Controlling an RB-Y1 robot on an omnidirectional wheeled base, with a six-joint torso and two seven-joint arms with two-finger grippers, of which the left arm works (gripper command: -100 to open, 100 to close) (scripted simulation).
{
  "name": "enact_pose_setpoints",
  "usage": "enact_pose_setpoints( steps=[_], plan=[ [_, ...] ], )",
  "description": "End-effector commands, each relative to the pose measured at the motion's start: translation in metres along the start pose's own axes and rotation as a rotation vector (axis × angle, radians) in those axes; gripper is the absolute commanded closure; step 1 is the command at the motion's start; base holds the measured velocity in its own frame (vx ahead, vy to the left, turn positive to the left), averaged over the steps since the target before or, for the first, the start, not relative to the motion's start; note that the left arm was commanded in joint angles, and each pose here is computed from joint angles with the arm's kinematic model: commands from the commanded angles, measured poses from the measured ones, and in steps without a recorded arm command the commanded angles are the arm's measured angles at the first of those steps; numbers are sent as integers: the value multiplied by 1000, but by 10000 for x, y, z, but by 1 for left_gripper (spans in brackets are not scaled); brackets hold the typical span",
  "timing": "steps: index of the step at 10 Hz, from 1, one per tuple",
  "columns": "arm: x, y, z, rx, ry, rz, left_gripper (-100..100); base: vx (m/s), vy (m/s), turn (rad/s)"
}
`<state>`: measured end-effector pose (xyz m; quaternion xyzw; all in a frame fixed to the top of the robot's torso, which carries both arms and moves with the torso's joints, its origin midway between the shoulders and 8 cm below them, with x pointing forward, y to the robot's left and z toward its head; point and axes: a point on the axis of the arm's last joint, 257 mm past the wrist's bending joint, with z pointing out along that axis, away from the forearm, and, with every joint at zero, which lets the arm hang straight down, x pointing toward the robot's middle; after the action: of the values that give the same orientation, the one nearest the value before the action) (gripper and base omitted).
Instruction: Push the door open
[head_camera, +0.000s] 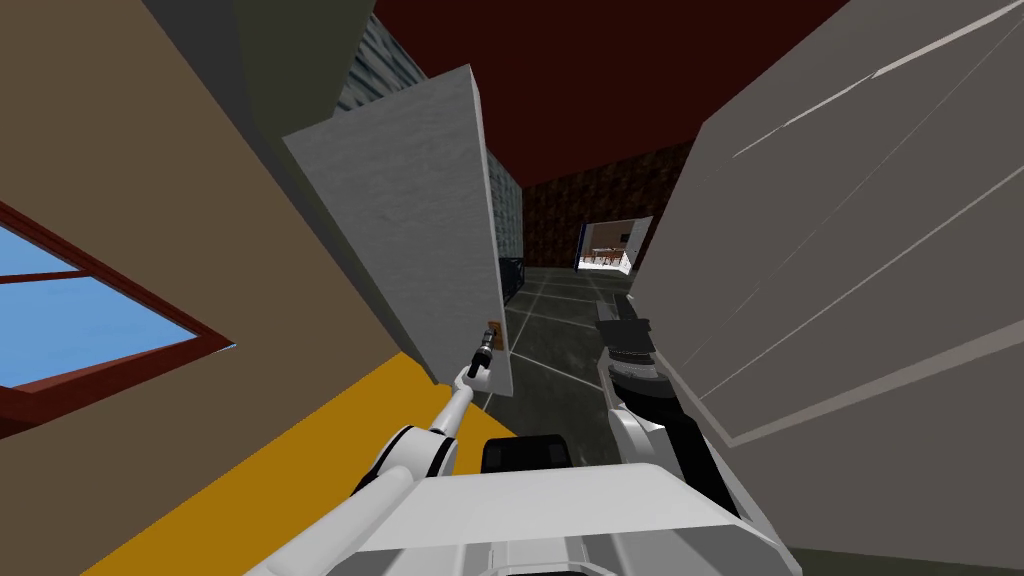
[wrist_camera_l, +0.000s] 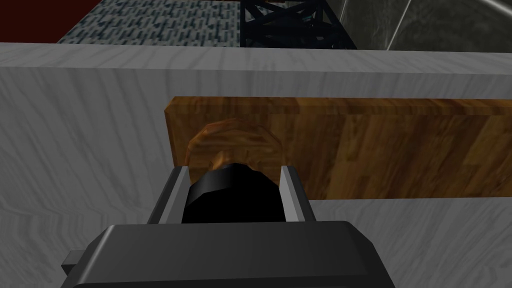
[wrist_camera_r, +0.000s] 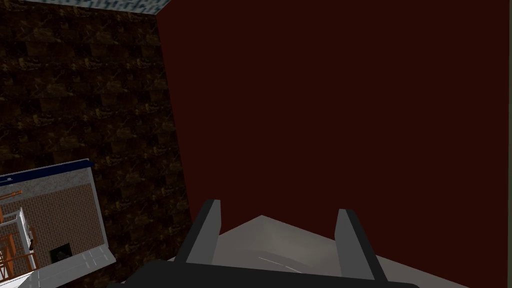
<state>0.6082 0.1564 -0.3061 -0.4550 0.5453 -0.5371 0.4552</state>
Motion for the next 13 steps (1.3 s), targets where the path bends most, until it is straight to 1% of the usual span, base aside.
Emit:
enact_pose_setpoints(
  steps=[1,3,4,6,12,13],
  plan=[
    [-123,-77,23,14,-18,5,100,147,-80,55],
    [-243,-77,16,13,-39,7,100,169,-87,26],
    [-243,-77,16,13,-39,7,100,127,-61,19],
    [-416,-78,1,12,-70,8,100,162,-92,57],
    [-880,-80,-60,10,-158,6,100,194,-136,65],
    [-880,-80,-60,10,-158,6,100,121,-86,34]
  ],
)
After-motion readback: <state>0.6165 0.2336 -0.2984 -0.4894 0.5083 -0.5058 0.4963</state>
